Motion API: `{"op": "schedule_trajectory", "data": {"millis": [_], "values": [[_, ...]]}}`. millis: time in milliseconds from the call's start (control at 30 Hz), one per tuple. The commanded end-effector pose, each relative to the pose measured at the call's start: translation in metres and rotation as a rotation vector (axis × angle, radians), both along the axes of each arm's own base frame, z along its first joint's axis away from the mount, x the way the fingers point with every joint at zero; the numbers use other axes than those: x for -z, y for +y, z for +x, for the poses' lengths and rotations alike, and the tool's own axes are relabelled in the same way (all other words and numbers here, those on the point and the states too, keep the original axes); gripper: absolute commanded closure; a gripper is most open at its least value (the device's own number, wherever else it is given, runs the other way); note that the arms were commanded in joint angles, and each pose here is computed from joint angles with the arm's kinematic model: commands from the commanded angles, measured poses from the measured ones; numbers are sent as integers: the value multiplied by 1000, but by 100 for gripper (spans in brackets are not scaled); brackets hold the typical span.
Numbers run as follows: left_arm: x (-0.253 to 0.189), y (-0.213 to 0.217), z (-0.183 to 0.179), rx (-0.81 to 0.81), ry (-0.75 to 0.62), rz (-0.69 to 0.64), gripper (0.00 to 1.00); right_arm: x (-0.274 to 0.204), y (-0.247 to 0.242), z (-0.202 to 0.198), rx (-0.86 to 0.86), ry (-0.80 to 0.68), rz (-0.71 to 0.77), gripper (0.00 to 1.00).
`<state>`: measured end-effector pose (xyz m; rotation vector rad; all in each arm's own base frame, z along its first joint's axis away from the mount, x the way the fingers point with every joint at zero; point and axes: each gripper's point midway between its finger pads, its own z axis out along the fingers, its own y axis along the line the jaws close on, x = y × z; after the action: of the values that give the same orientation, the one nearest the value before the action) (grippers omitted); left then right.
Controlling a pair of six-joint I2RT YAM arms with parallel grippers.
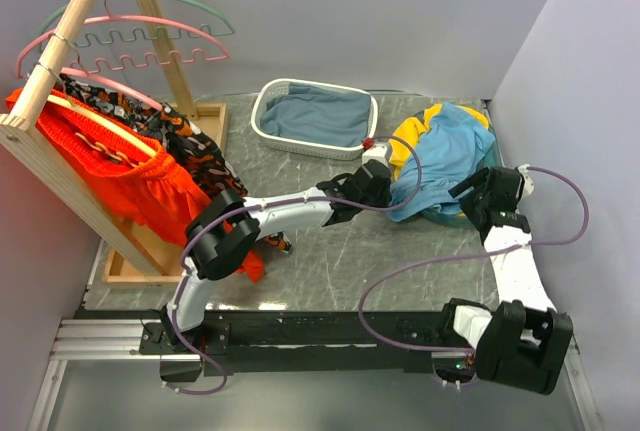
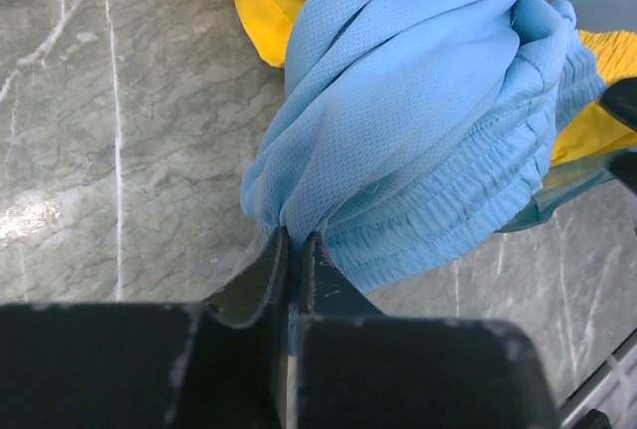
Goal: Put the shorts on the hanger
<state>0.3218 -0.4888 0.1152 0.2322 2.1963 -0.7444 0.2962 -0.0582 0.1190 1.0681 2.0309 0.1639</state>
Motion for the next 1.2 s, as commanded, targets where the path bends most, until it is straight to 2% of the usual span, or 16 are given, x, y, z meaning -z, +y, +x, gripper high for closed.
{"op": "schedule_trajectory", "data": {"millis": [0,100,167,267,300,400,433,467,533,567,633,867,1033,1167], "values": [[-32,-7,1,25,-27,-80,99,-6,3,27,-17,-104,74,16],[-45,-3,0,26,-45,-88,99,2,0,34,0,-104,100,16],[-54,0,0,29,-60,-96,99,11,-2,38,13,-90,118,21],[-71,3,0,29,-80,-108,99,15,-8,46,34,-86,116,35],[-79,5,-1,30,-88,-117,99,14,-10,48,40,-91,110,44],[-98,10,-2,32,-117,-133,99,8,-17,53,57,-91,88,58],[-103,13,-3,33,-125,-130,99,3,-19,54,61,-100,76,62],[-115,15,-3,32,-138,-144,99,-5,-22,56,66,-114,67,72],[-125,17,-3,36,-156,-149,99,-19,-21,57,56,-139,56,80],[-138,18,-4,36,-171,-162,99,-32,-22,61,50,-163,51,92],[-151,21,-4,38,-194,-168,99,-50,-20,58,40,-186,37,100],[-238,47,-8,2,-334,-256,99,-168,-3,50,-60,-414,-15,100],[-307,76,-18,-31,-441,-338,99,-270,21,27,-169,-611,-60,100],[-370,110,-35,-55,-538,-423,99,-330,48,7,-258,-765,-42,100]]}}
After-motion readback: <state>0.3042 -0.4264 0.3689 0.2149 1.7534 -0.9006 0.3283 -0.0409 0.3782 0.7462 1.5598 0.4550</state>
